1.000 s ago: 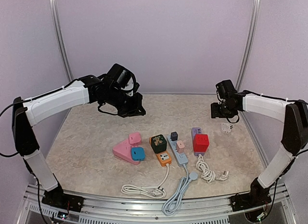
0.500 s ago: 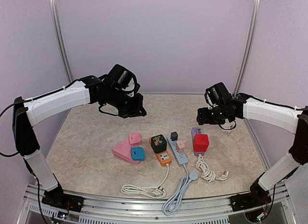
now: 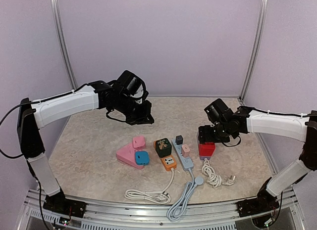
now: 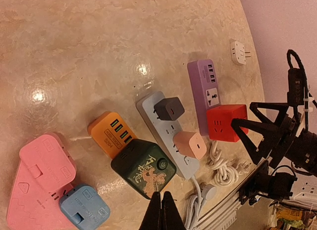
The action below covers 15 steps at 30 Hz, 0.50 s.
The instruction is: Pull the plug off the socket
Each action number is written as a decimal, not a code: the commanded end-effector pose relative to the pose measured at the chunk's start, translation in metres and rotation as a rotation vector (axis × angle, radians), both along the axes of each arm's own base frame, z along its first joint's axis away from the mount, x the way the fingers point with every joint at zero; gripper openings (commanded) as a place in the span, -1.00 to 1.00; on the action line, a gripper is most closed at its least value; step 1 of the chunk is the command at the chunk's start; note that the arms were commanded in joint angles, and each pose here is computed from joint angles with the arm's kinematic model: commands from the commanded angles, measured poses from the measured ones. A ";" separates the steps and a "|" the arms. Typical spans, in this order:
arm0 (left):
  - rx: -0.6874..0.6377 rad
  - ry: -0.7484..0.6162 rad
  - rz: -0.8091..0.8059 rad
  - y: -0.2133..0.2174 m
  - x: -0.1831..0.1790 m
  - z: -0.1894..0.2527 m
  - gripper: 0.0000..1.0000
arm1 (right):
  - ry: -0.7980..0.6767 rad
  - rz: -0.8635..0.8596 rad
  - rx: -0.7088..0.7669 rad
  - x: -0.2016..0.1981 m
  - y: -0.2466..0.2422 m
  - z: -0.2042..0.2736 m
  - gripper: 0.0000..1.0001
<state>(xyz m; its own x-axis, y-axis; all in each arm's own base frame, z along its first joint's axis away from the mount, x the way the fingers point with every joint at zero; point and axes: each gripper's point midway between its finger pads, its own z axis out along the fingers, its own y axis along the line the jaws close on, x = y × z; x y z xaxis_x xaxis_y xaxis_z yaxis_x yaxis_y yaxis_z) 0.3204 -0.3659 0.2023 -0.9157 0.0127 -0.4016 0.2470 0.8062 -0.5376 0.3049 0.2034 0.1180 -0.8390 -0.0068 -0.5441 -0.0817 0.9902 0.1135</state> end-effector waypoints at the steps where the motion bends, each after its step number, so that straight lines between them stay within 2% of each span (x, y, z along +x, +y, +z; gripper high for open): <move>1: -0.020 -0.011 -0.028 -0.011 0.001 0.004 -1.00 | 0.041 -0.030 -0.055 -0.013 -0.008 -0.018 0.67; 7: -0.027 -0.012 -0.047 -0.021 0.003 0.004 -1.00 | 0.062 -0.025 -0.076 -0.020 -0.008 -0.030 0.61; 15: -0.037 -0.011 -0.088 -0.047 0.004 0.000 -1.00 | 0.072 -0.005 -0.069 -0.024 -0.004 -0.039 0.35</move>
